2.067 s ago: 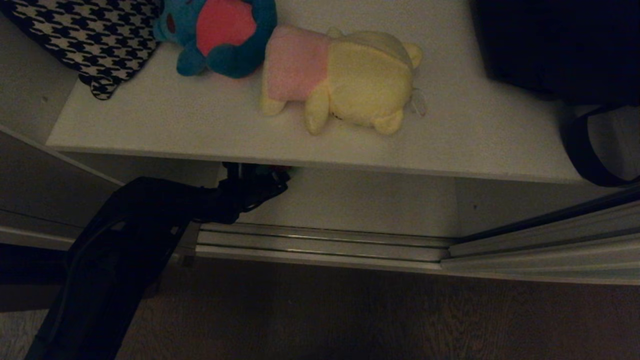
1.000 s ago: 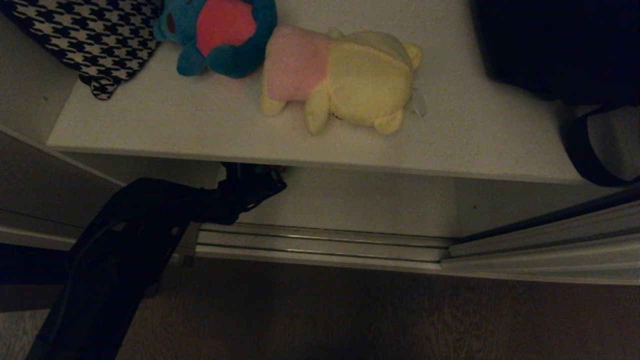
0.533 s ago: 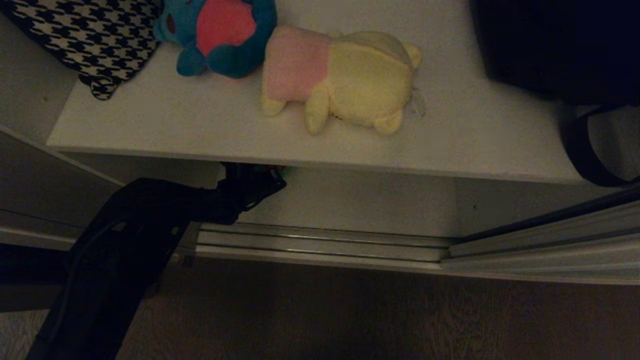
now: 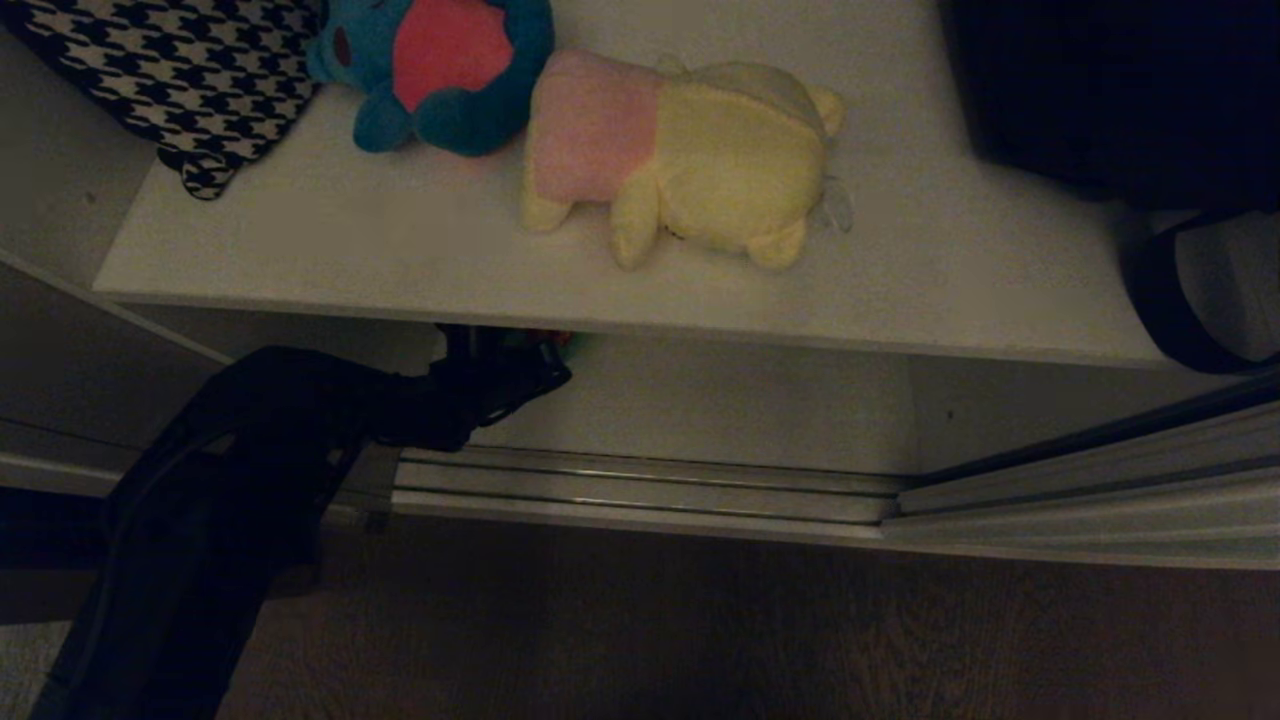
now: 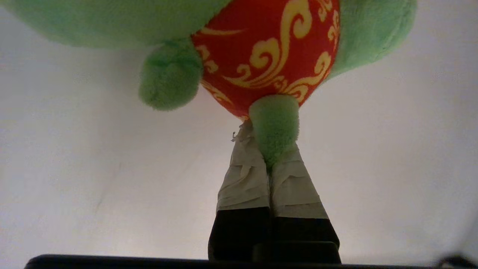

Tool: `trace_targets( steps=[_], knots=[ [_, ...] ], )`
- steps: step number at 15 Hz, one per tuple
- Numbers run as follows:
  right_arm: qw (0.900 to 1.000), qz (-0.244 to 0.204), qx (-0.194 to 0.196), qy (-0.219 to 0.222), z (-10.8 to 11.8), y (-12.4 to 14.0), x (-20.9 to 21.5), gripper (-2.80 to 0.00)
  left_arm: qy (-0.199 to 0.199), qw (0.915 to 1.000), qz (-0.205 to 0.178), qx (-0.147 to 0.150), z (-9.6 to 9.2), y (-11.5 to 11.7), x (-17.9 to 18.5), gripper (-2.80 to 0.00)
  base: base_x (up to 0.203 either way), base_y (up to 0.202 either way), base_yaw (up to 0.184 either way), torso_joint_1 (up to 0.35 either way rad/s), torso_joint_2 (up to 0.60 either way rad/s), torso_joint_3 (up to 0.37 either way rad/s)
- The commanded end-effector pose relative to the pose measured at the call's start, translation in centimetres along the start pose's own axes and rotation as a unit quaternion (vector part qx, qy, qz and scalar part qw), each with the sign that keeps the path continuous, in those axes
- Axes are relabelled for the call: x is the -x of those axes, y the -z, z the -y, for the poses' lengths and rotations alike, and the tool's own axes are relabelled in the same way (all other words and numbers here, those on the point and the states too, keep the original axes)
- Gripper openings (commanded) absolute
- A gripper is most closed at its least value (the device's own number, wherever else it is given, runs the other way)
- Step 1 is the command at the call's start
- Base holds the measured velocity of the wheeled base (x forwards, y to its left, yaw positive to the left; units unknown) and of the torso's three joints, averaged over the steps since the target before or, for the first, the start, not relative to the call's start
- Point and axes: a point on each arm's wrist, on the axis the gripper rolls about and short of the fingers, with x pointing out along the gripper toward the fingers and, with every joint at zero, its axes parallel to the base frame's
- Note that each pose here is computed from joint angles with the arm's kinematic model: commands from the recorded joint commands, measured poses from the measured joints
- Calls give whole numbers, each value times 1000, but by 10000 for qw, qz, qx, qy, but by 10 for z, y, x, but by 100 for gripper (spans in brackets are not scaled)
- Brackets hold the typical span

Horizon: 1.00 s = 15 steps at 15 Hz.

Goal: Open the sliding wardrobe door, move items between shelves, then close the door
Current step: Place the green doll on the higher shelf

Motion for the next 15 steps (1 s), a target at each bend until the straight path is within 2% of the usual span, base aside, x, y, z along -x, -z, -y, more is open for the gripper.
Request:
trace_targets(
  steps=[1,6,15],
  knots=[
    [10000,2,4,0,0,0,0,-280,49,10000,-44,-65,8,-9,16,-280,0,0,0,0,0,0],
    [10000,2,5,-5,0,0,0,-280,-16,9996,-278,-92,17,-4,33,-280,0,0,0,0,0,0],
    [10000,6,5,-5,0,0,0,-280,-24,9993,-292,-228,12,6,35,-280,0,0,0,0,0,0]
  ],
)
